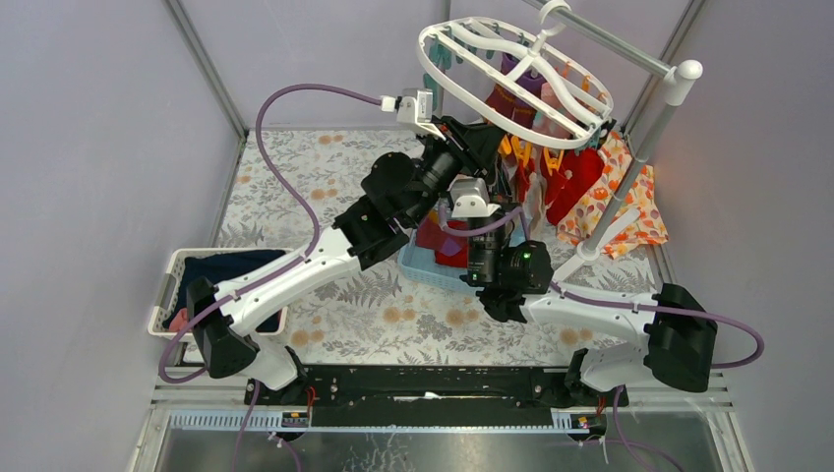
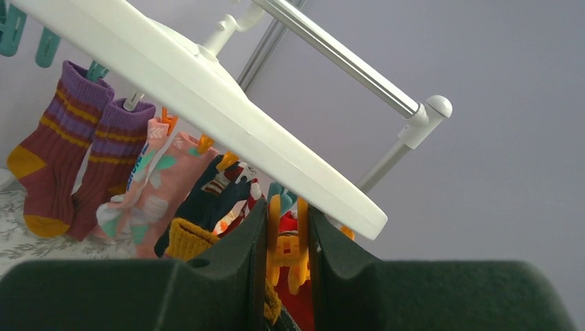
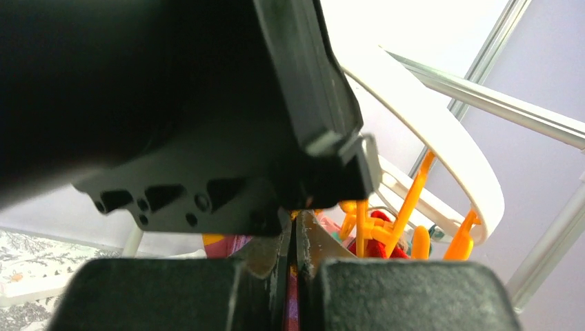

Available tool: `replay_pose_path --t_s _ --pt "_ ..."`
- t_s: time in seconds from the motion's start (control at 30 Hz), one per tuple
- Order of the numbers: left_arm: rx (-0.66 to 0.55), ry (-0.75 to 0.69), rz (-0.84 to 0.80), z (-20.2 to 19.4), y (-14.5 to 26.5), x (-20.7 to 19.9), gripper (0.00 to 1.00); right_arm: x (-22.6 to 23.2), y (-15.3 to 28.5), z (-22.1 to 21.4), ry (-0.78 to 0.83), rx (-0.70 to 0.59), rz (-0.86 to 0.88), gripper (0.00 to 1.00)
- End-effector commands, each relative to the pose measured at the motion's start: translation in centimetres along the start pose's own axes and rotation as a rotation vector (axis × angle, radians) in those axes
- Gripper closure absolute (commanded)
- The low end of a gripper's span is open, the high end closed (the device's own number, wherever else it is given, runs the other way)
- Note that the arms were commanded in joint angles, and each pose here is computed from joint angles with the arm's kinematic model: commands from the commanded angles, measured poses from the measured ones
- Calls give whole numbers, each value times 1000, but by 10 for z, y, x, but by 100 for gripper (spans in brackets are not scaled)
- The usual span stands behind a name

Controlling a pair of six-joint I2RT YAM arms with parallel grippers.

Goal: Clip the socks to the hanger
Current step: Clamp the sock onto the hanger.

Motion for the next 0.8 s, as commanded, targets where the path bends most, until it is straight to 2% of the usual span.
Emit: replay_pose_path --t_s 0.0,0.77 --pt "-59 -42 28 18 -2 -1 98 -39 2 6 -213 -18 -155 100" --pt "-91 -58 50 28 1 -1 98 -43 11 -7 -213 19 -153 100"
Point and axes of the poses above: each gripper's point midway between its finger pads, its own y axis back along the fingers, its own x axis along the line the jaws close on, z = x × y, the point moved 7 cm from there along y, back along the fingers, and after that the axes turned 2 degrees about y, right-handed, at the moved point
